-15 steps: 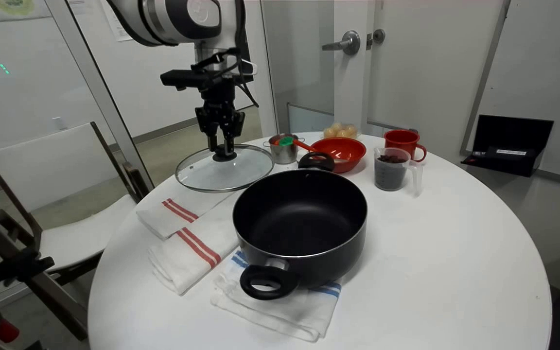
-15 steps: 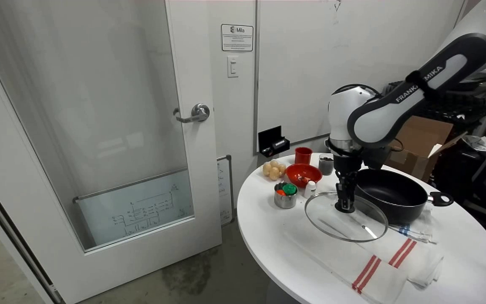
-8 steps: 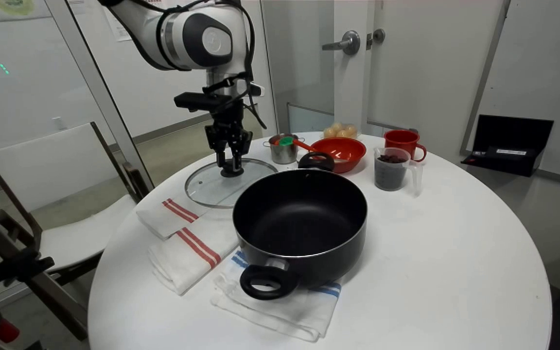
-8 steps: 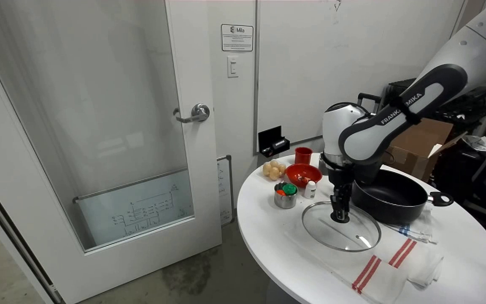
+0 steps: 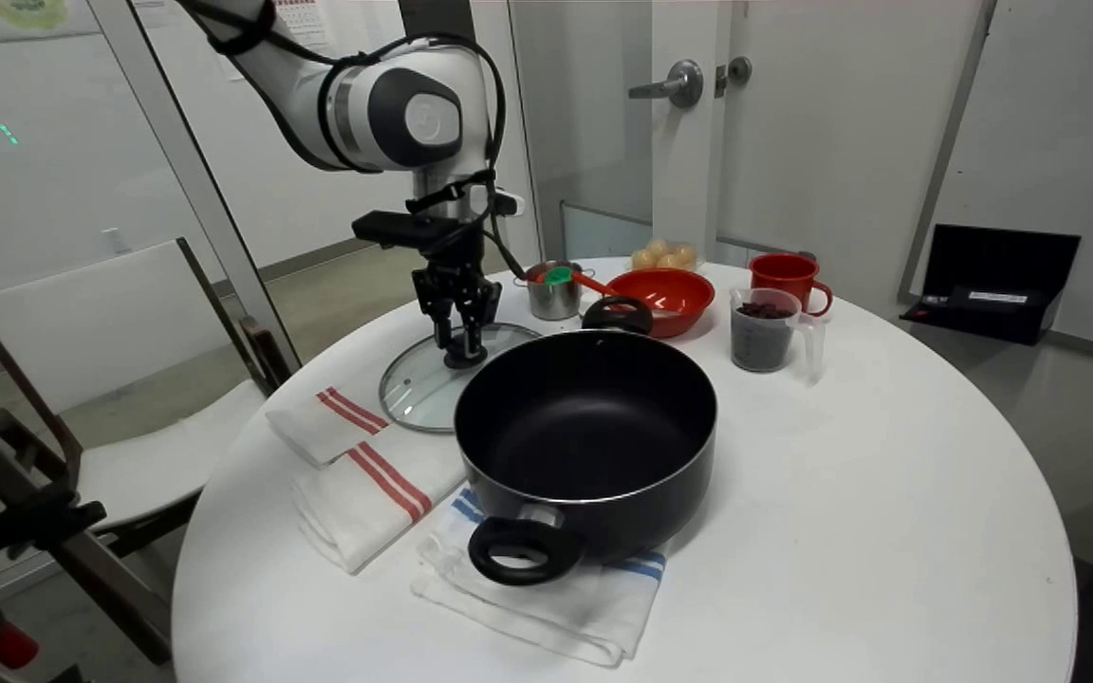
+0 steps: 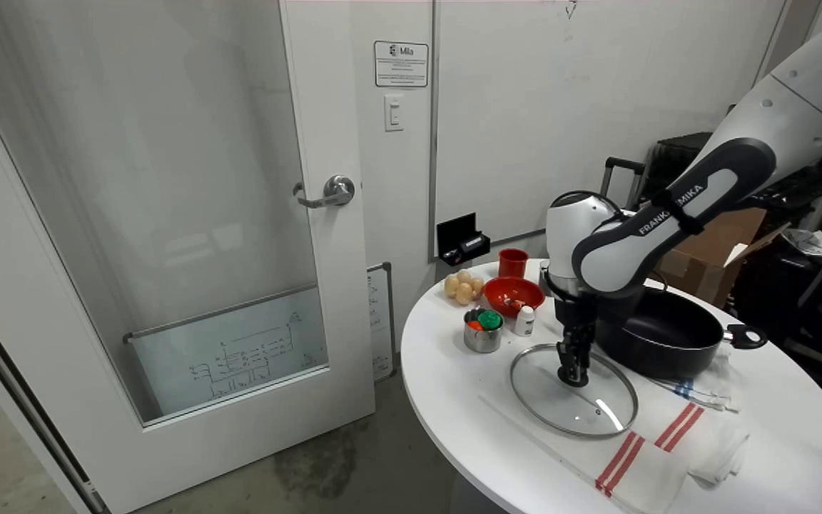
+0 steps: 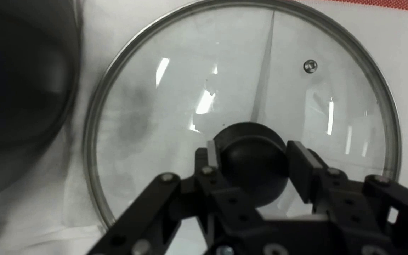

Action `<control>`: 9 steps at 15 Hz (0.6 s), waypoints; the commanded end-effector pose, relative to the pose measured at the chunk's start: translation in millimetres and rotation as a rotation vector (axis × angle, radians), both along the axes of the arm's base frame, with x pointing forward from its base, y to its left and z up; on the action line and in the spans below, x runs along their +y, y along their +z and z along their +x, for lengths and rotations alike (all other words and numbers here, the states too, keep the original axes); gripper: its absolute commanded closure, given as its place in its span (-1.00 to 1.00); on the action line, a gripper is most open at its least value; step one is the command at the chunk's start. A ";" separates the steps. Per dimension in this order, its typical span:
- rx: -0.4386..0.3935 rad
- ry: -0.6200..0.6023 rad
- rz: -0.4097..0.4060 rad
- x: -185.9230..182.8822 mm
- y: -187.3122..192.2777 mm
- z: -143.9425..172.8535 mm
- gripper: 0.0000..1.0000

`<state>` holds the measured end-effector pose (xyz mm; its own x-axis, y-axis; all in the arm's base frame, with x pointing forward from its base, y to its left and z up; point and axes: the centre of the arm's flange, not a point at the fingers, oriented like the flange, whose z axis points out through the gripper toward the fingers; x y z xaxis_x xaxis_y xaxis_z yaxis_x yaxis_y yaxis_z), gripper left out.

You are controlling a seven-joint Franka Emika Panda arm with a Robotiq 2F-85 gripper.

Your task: Remove the lid from the pot

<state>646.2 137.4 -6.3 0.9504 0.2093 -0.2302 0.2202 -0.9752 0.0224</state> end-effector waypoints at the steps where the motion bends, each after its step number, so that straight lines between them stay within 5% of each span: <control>1: -0.034 -0.002 -0.024 1.8 -3.6 3.7 0.51; 2: -0.036 -0.002 -0.024 2.3 -2.8 3.2 -0.36; 6: -0.055 -0.005 -0.020 0.6 4.0 3.4 -0.92; 9: -0.077 -0.007 -0.012 -0.7 15.7 2.8 -1.00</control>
